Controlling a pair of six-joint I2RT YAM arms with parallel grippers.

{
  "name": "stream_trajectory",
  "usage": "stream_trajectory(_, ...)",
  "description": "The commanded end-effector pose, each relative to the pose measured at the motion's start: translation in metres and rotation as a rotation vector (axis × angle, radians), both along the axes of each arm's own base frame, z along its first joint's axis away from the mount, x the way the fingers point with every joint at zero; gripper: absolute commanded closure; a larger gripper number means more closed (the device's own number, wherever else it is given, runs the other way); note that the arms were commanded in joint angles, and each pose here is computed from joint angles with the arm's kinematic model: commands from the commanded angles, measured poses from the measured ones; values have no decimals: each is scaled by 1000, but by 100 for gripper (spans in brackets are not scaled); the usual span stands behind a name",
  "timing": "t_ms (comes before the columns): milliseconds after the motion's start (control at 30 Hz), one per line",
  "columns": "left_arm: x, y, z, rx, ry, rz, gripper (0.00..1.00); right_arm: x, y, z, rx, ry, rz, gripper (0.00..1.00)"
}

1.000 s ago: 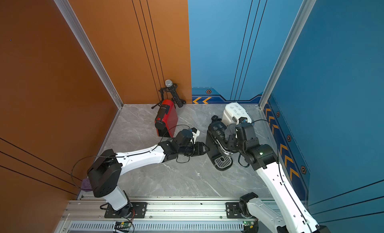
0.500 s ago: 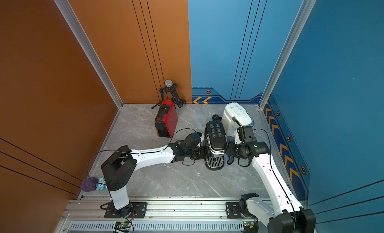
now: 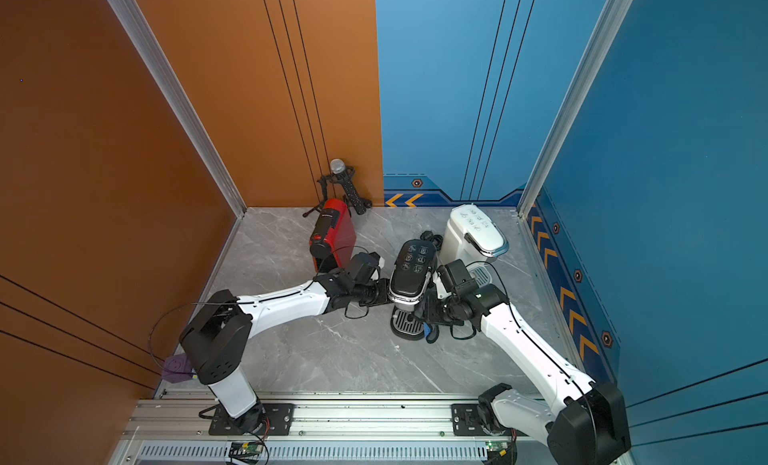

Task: Wipe the surface of a coffee machine
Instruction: Adjust the coffee machine at the center of the board, then wipe the dirt from the surface of the coffee machine.

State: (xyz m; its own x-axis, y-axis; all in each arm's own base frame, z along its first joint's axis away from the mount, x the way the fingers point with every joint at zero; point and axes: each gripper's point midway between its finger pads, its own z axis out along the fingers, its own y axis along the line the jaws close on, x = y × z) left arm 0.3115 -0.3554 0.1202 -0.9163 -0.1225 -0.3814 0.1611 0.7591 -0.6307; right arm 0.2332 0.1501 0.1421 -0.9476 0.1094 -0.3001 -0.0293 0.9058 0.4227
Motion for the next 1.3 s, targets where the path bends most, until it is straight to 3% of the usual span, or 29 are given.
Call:
stream_trajectory(0,6,8,23,-16,-81,23,43,13,-32,12,4,-75,-126,91)
stream_trajectory(167,1,1,20,-17,-71,1,43,22,-67,43,22,-187,-238,91)
stream_trajectory(333,-5,-10,14,-16,-54,-26,43,44,-53,102,96,-351,-167,91)
stream_trajectory(433,-8,-14,14,-17,-52,-33,43,60,-44,115,119,-376,-130,90)
stream_trajectory(533,-9,-15,13,-17,-50,-36,43,80,-43,94,93,-356,-132,90)
stream_trajectory(633,-11,-15,13,-10,-41,-37,43,89,-46,45,53,-270,-151,91)
stream_trajectory(1033,-10,-34,5,1,-14,-68,44,55,-38,-77,59,-79,-169,91)
stream_trajectory(1100,-10,-39,6,-3,-13,-76,44,57,-32,-74,64,-90,-146,91)
stream_trajectory(1267,-10,-37,10,4,-21,-74,44,69,-34,-14,62,-223,-123,90)
